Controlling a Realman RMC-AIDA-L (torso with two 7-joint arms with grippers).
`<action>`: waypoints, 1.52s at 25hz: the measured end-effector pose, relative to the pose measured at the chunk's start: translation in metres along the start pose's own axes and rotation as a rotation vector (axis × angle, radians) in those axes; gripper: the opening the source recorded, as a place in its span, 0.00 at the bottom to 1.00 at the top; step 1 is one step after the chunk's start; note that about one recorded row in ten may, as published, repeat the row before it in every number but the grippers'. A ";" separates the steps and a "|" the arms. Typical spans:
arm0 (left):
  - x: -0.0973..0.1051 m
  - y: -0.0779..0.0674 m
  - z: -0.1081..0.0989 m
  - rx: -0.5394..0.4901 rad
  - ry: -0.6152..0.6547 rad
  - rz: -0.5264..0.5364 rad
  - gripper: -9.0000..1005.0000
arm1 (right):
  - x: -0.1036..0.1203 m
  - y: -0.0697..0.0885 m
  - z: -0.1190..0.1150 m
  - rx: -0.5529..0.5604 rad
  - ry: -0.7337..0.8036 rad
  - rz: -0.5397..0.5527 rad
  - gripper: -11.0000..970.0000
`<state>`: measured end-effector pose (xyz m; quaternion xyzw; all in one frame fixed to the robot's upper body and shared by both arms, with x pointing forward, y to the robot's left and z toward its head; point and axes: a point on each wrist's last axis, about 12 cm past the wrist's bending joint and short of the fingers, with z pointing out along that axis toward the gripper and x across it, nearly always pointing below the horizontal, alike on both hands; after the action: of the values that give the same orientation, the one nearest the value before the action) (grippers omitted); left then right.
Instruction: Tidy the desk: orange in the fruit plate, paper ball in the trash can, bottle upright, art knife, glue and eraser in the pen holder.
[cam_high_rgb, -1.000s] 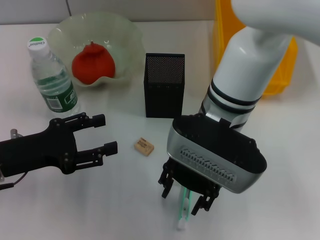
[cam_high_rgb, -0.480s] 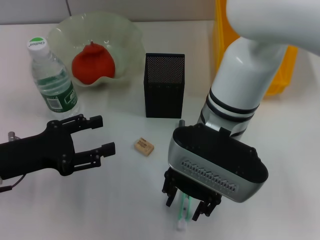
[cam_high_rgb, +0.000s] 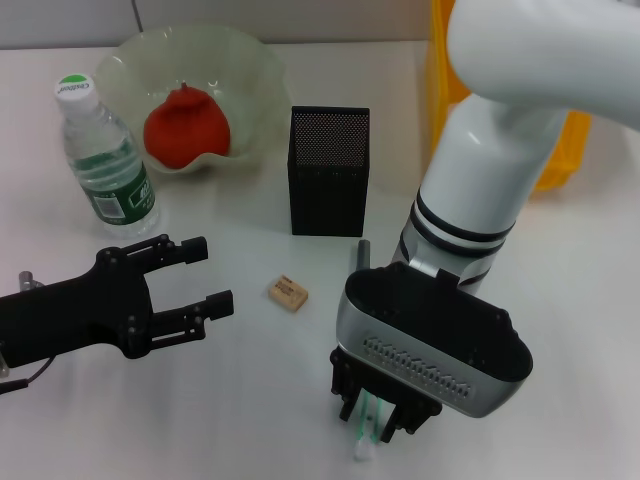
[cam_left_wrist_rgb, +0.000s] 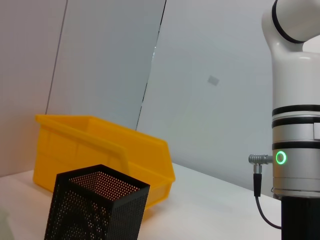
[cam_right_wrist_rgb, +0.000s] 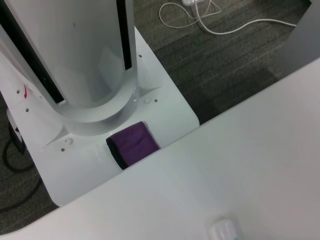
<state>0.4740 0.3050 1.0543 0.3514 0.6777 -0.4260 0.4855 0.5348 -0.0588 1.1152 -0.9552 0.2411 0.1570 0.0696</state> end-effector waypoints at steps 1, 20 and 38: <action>0.000 0.000 0.000 0.000 0.000 0.000 0.77 | 0.000 0.000 0.000 0.000 0.000 0.000 0.49; -0.001 0.000 -0.002 -0.009 -0.017 0.008 0.77 | 0.000 0.001 0.001 -0.003 0.000 0.001 0.26; -0.002 0.001 -0.003 -0.012 -0.021 0.011 0.77 | 0.001 -0.001 -0.004 0.015 -0.008 0.010 0.22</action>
<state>0.4739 0.3080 1.0564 0.3477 0.6731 -0.4228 0.4973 0.5367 -0.0592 1.1183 -0.9528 0.2467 0.1591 0.0769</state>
